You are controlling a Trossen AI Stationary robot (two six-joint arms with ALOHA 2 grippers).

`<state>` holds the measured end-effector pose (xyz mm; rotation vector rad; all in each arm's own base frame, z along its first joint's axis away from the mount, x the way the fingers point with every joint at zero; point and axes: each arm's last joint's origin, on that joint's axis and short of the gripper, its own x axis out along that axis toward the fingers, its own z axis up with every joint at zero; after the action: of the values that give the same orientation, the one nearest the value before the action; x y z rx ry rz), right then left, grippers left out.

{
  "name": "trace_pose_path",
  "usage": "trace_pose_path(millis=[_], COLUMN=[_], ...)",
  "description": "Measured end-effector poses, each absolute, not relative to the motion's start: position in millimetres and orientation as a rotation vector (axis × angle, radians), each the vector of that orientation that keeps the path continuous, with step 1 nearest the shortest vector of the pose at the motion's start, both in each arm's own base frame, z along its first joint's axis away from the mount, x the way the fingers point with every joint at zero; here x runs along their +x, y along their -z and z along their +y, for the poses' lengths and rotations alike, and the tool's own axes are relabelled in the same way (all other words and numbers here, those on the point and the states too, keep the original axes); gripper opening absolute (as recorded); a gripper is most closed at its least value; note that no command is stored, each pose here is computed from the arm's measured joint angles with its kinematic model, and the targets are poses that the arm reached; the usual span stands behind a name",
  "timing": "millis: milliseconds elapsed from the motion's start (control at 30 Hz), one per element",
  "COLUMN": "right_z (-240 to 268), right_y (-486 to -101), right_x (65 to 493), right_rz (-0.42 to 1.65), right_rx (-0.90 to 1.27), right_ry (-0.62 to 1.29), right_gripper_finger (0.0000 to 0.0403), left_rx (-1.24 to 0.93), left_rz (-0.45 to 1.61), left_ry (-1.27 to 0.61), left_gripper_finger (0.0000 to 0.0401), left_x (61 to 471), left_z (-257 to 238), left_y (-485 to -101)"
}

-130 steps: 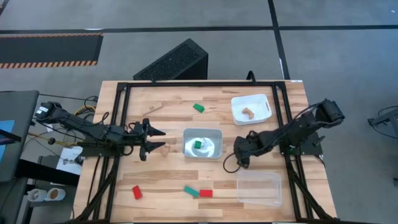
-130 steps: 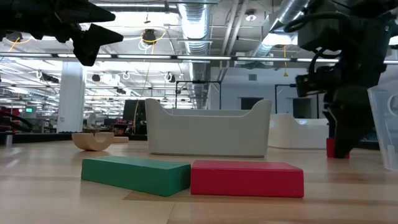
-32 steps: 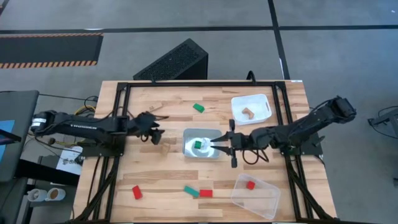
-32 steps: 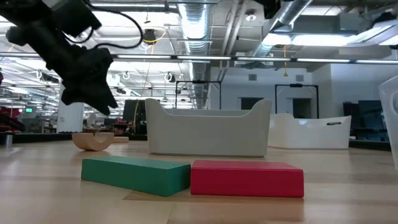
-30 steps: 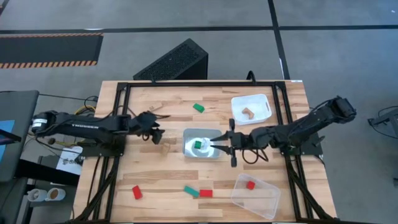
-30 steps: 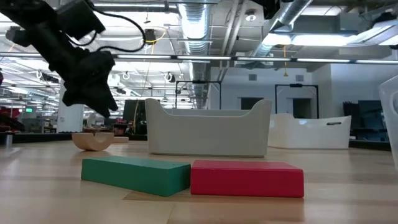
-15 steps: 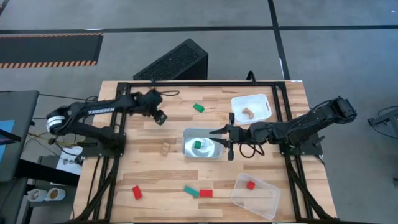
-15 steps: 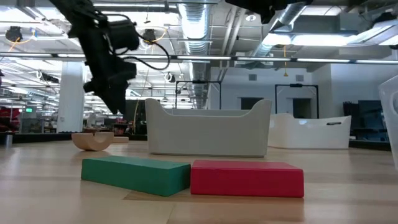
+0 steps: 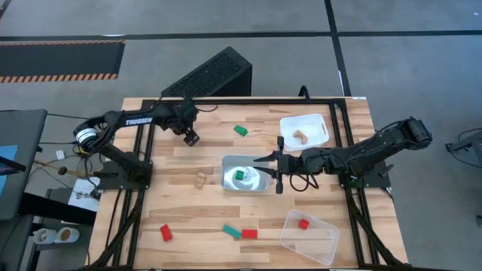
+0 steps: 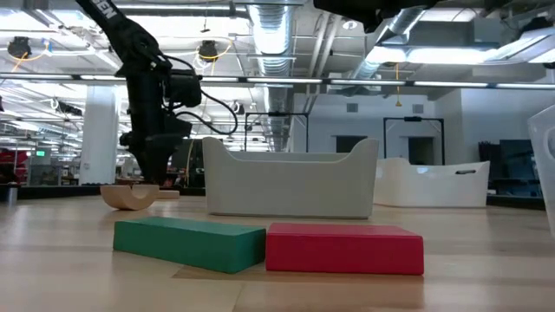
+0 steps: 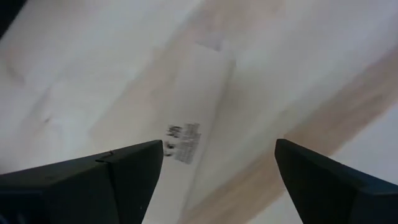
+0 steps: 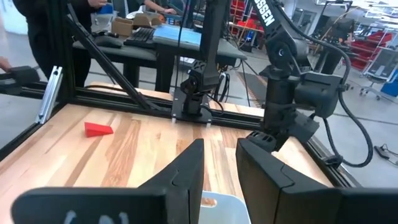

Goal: Sort & place blocks by color
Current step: Put the top brown block into the white bin

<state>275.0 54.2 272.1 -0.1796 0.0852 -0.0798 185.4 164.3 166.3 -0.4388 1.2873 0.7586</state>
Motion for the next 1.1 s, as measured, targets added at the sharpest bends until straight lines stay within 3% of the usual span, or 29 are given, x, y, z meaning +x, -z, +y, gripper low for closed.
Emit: trace_pose_path(millis=[233,567,700,900,1100], right_z=[54,54,52,45,43], right_y=[-272,-272,-272,-270,-267], right_x=[275,275,275,276,276], right_rz=[0.086,0.086,0.092,0.107,0.136], right_rx=[-0.18,-0.172,-0.173,-0.148,-0.143], right_ry=[0.08,0.082,0.089,0.114,0.122], right_gripper_finger=[0.0118,0.0118,0.0118,0.0118,0.0118], left_rx=[-0.544,-0.548,-0.534,-0.525,-0.453], left_rz=[1.277,1.443,1.43,1.414,1.282], left_ry=[-0.817,-0.766,-0.693,-0.653,-0.657], left_gripper_finger=[0.0297,0.0287,0.0236,0.0088,0.0089], left_x=[164,168,174,181,189], left_z=[186,195,191,188,181], left_y=[-163,-130,-128,-130,-147])
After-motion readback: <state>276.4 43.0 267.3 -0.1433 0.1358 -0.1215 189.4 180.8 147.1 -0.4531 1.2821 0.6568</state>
